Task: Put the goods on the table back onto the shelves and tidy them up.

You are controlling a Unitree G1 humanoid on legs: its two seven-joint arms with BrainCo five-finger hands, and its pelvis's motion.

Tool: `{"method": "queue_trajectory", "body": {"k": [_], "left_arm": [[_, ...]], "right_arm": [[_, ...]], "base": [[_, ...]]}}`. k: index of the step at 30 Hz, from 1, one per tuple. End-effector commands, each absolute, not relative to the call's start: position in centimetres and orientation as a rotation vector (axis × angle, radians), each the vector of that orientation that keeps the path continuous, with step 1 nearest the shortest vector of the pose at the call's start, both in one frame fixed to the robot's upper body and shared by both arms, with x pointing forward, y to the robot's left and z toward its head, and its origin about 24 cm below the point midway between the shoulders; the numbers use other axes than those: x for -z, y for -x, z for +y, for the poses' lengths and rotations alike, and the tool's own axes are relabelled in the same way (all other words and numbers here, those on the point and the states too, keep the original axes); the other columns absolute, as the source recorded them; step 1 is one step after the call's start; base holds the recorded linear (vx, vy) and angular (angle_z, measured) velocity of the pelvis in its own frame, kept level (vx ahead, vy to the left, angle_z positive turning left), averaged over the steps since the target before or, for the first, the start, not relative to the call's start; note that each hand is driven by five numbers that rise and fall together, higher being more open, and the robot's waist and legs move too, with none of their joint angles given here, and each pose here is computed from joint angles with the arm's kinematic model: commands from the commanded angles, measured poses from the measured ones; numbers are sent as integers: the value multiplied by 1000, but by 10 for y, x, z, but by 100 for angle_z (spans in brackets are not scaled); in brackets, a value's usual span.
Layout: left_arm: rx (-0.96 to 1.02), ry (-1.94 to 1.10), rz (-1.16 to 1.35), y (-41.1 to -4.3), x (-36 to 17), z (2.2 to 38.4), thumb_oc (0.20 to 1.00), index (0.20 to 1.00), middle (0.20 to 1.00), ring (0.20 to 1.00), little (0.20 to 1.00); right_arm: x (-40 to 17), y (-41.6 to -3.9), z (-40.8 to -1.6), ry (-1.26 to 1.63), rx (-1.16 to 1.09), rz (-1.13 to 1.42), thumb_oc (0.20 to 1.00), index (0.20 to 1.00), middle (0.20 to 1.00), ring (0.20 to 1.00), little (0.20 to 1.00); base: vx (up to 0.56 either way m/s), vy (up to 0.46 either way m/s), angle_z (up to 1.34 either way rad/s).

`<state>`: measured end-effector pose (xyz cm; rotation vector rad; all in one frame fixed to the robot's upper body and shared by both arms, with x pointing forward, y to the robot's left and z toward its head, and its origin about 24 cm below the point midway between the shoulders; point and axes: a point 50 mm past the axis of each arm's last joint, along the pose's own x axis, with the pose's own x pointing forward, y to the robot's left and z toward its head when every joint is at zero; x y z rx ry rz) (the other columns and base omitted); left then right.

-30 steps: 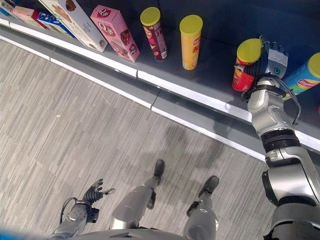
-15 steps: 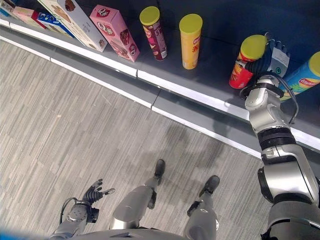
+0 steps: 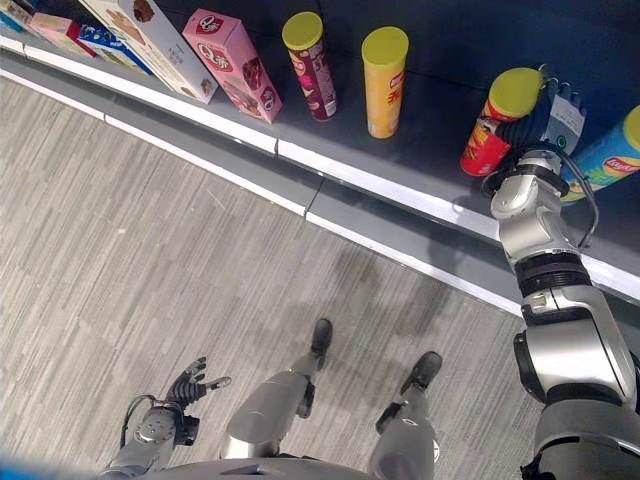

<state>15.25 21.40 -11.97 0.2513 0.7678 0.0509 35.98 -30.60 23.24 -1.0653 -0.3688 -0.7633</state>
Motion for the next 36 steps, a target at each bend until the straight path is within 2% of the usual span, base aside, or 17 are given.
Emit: {"method": "queue_trajectory", "body": {"k": [1,12,23,36], "left_arm": [[-41,-285,750,-159,117,216,1000,1000,1000,1000,1000],[-45,-282,751,-159,117,216,1000,1000,1000,1000,1000],[-44,-300,767,-162,118,216,1000,1000,1000,1000,1000],[-68,-297,746,-165,114,223,1000,1000,1000,1000,1000]], "right_arm": [[-266,-363,-300,1029,803,-482,1000,1000,1000,1000,1000],[-256,-365,-293,958,779,-478,1000,1000,1000,1000,1000],[-239,-362,-269,788,712,-526,1000,1000,1000,1000,1000],[-234,-362,-286,810,751,-454,1000,1000,1000,1000,1000]], "base": [[0,0,0],[0,0,0],[0,0,0],[-6,8,0]]}}
